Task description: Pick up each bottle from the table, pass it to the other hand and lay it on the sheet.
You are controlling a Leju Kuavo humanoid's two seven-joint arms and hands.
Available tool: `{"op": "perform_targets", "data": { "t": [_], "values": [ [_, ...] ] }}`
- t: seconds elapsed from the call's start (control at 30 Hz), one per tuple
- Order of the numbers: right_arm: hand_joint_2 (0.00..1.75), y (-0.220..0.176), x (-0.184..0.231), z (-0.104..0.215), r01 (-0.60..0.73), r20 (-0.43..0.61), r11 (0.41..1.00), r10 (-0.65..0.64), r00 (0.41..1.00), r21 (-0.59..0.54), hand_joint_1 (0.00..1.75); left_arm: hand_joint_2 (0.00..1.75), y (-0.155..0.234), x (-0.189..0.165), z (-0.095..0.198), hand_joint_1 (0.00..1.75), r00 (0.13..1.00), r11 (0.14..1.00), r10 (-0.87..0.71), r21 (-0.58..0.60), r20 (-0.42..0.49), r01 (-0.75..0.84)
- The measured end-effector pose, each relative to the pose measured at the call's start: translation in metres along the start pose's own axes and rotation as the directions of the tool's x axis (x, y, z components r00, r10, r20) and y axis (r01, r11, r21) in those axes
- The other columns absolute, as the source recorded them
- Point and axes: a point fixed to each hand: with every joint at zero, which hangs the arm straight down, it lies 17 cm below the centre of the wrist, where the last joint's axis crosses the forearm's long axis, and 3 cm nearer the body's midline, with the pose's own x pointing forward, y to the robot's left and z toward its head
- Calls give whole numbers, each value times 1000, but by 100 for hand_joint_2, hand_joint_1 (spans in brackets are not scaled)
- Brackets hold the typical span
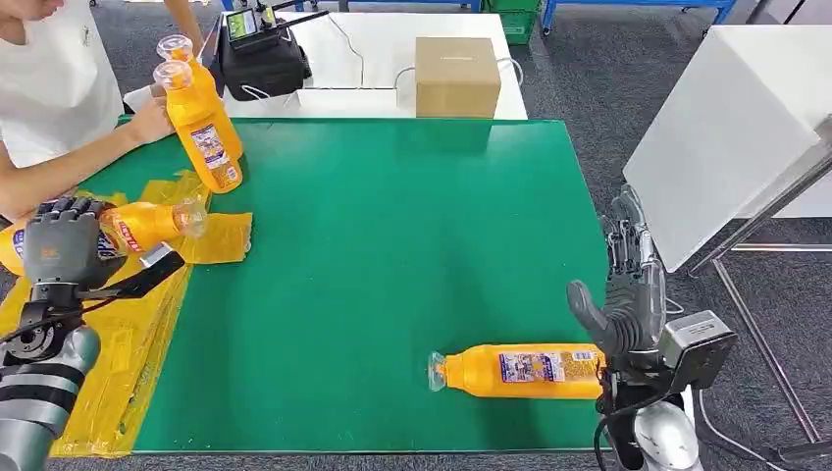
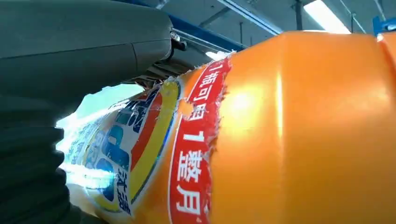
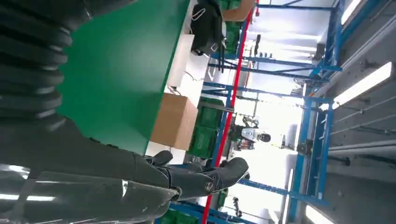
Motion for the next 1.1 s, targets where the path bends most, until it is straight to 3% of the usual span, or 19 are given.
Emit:
{"op": "perform_targets", "data": {
  "t": [0.37, 0.67, 0.93, 0.97, 1.0, 1.1],
  "values": [
    [175, -11, -22, -1, -13, -71, 999, 11, 997, -32, 0, 175, -54, 24, 10, 175, 991, 966, 125, -232, 44, -112],
    [175, -5, -41, -6, -7, -112, 1000, 5, 994, -23, 0, 175, -75, 70, 27, 175, 965, 931, 248, -296, 85, -213],
    [175, 4, -50, -10, 0, -129, 1000, 0, 992, 1, 0, 175, -80, 110, 44, 175, 950, 944, 226, -289, 215, -159],
    [175, 5, -51, -11, 4, -131, 1000, -3, 991, 2, 0, 175, -81, 113, 46, 136, 949, 946, 216, -289, 228, -146],
    [175, 6, -51, -11, 6, -132, 1000, -5, 991, 5, 0, 175, -82, 115, 48, 73, 950, 949, 202, -288, 240, -129],
    [175, 6, -54, -11, 13, -138, 1000, -12, 990, 6, 0, 175, -88, 117, 54, 70, 952, 953, 156, -294, 263, -75]
  ]
}}
